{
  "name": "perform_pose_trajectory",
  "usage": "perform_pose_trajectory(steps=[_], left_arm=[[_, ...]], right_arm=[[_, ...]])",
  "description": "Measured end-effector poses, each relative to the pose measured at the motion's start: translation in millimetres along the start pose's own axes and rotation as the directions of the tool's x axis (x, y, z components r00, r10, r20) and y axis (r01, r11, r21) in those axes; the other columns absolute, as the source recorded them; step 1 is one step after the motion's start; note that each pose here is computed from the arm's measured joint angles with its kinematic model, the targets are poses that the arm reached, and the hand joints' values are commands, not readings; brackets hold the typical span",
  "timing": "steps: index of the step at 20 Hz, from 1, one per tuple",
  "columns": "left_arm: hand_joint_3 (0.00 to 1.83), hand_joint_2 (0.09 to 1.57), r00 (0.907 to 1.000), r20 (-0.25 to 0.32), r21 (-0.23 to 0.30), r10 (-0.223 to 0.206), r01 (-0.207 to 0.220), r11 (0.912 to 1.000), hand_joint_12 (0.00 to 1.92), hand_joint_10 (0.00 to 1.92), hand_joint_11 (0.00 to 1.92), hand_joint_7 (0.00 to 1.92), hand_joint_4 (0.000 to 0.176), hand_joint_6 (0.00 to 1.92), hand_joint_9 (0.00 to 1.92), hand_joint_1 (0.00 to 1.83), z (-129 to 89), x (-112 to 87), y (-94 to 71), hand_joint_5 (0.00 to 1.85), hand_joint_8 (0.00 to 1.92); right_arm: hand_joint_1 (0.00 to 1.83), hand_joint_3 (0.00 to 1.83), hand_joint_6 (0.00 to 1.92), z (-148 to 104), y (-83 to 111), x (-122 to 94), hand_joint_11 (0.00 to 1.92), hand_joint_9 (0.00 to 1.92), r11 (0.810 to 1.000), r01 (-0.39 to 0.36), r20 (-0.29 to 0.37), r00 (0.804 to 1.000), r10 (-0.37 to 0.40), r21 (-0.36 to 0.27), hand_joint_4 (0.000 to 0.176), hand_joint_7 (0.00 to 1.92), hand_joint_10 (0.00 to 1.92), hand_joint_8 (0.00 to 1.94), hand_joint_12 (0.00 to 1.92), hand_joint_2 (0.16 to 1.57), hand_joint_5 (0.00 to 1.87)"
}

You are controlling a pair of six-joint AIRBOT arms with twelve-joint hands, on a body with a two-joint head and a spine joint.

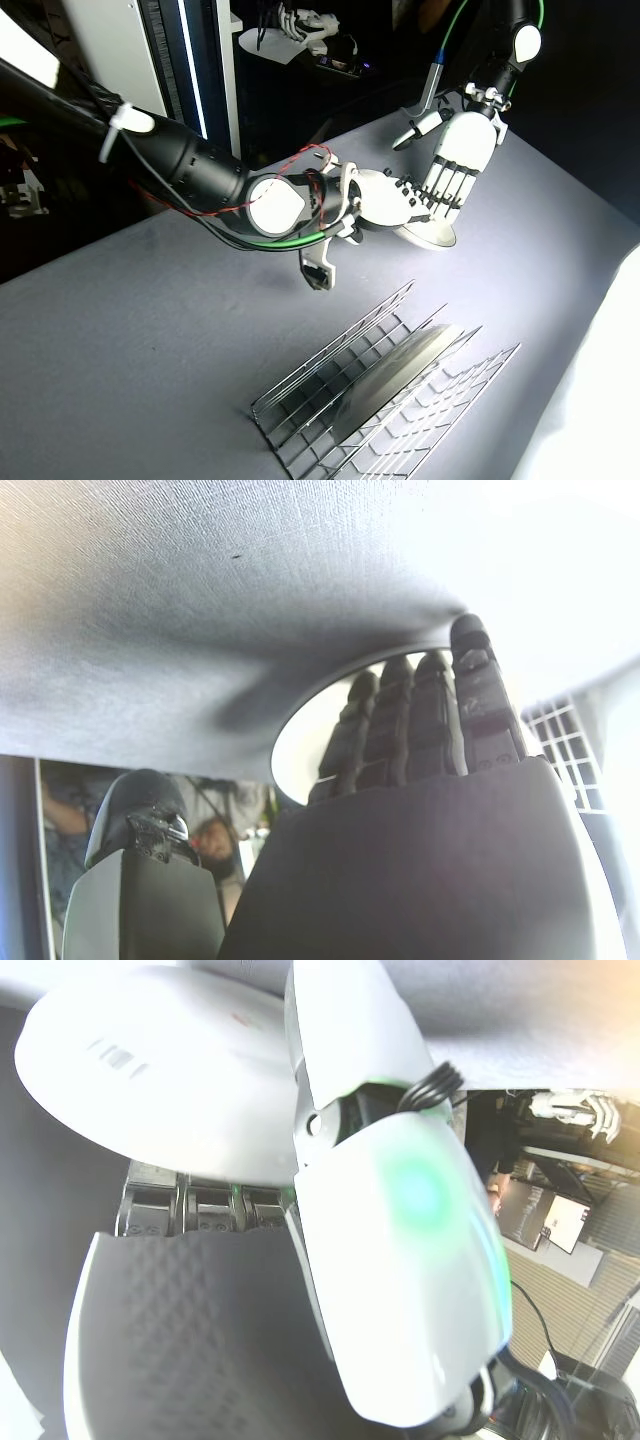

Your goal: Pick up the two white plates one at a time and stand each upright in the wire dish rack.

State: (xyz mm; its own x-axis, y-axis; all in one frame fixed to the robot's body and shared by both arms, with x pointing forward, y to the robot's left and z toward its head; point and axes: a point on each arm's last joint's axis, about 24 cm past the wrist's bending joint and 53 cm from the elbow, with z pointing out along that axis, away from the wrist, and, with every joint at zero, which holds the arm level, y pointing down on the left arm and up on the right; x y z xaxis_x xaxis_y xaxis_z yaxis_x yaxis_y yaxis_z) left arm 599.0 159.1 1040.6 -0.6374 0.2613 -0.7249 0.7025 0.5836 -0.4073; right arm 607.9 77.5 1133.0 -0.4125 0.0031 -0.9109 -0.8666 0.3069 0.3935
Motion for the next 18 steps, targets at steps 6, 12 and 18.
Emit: perform_pose_trajectory(steps=[6, 12, 18], left_arm=[[0.00, 1.04, 1.0000, 0.000, 0.001, -0.003, 0.003, 1.0000, 0.00, 0.00, 0.00, 0.04, 0.000, 0.00, 0.00, 0.00, 0, -0.3, 0.1, 0.06, 0.01], [0.00, 1.03, 1.0000, -0.001, 0.001, -0.003, 0.003, 1.0000, 0.00, 0.00, 0.00, 0.05, 0.000, 0.00, 0.00, 0.00, -1, -0.3, 0.4, 0.07, 0.00], [0.00, 1.05, 1.0000, 0.001, 0.004, -0.007, 0.007, 1.0000, 0.00, 0.00, 0.00, 0.04, 0.000, 0.00, 0.00, 0.00, 1, -0.9, -0.3, 0.07, 0.00]], right_arm=[[1.44, 0.00, 0.00, 8, -9.9, 0, 0.00, 0.00, 1.000, 0.000, 0.007, 1.000, 0.000, 0.006, 0.000, 0.00, 0.00, 0.00, 0.27, 1.09, 0.07], [1.50, 0.02, 0.00, 8, -11.1, -1, 0.00, 0.10, 1.000, 0.003, 0.010, 1.000, -0.003, 0.004, 0.000, 0.11, 0.00, 0.00, 0.58, 1.08, 0.18], [1.27, 0.00, 0.87, 16, 0.8, -8, 0.98, 1.16, 1.000, -0.001, 0.035, 0.999, 0.002, -0.030, 0.000, 1.13, 0.50, 0.76, 0.83, 1.07, 1.03]])
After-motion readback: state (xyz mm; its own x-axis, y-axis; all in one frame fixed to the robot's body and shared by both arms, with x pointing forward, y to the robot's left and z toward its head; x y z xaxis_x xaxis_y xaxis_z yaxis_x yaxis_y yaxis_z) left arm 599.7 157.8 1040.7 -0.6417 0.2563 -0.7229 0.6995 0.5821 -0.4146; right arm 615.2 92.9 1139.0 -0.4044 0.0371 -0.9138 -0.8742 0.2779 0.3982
